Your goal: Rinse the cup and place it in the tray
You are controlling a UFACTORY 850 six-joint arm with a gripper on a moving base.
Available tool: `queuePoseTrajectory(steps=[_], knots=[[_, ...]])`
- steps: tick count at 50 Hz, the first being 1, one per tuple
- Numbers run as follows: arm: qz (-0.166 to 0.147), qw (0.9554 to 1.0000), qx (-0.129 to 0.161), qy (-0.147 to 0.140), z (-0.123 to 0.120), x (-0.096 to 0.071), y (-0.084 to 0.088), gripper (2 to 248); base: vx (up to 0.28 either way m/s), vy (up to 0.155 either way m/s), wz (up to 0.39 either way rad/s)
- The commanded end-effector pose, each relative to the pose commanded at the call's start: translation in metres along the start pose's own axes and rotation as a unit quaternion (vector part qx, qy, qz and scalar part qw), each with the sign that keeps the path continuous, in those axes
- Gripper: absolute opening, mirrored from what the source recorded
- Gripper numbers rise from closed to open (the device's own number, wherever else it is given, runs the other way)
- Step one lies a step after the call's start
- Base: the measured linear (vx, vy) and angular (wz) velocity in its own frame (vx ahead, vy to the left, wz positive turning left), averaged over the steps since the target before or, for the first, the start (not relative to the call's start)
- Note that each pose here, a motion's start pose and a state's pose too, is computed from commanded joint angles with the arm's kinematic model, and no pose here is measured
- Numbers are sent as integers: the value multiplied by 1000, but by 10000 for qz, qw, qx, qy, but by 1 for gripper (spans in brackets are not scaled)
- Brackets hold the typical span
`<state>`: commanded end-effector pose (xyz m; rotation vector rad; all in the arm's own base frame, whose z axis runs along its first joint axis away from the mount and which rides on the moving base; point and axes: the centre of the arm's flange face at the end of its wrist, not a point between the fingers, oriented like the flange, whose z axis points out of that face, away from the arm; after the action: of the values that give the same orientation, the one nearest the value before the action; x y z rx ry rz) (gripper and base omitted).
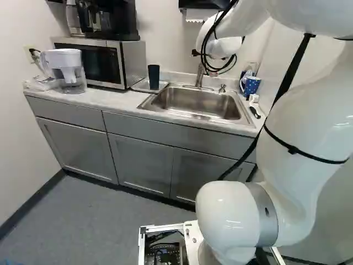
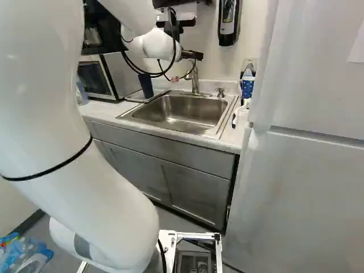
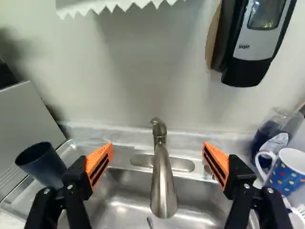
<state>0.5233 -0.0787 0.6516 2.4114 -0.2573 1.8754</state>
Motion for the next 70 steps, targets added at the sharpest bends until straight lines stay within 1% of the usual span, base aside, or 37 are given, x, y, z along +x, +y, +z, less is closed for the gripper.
queuePoseTrajectory(steps=[10, 19, 29, 38, 39, 70], knots=[[-3, 9987, -11, -513, -19, -14, 4, 247, 0, 0, 0], [-18, 9952, -9, -976, -35, -27, 5, 247, 0, 0, 0], [-36, 9889, -3, -1487, -48, -39, 7, 247, 0, 0, 0], [-58, 9806, 11, -1958, -52, -47, 7, 247, 0, 0, 0], [-59, 9801, 12, -1983, -52, -48, 7, 247, 0, 0, 0], [-59, 9801, 12, -1983, -52, -48, 7, 247, 0, 0, 0]])
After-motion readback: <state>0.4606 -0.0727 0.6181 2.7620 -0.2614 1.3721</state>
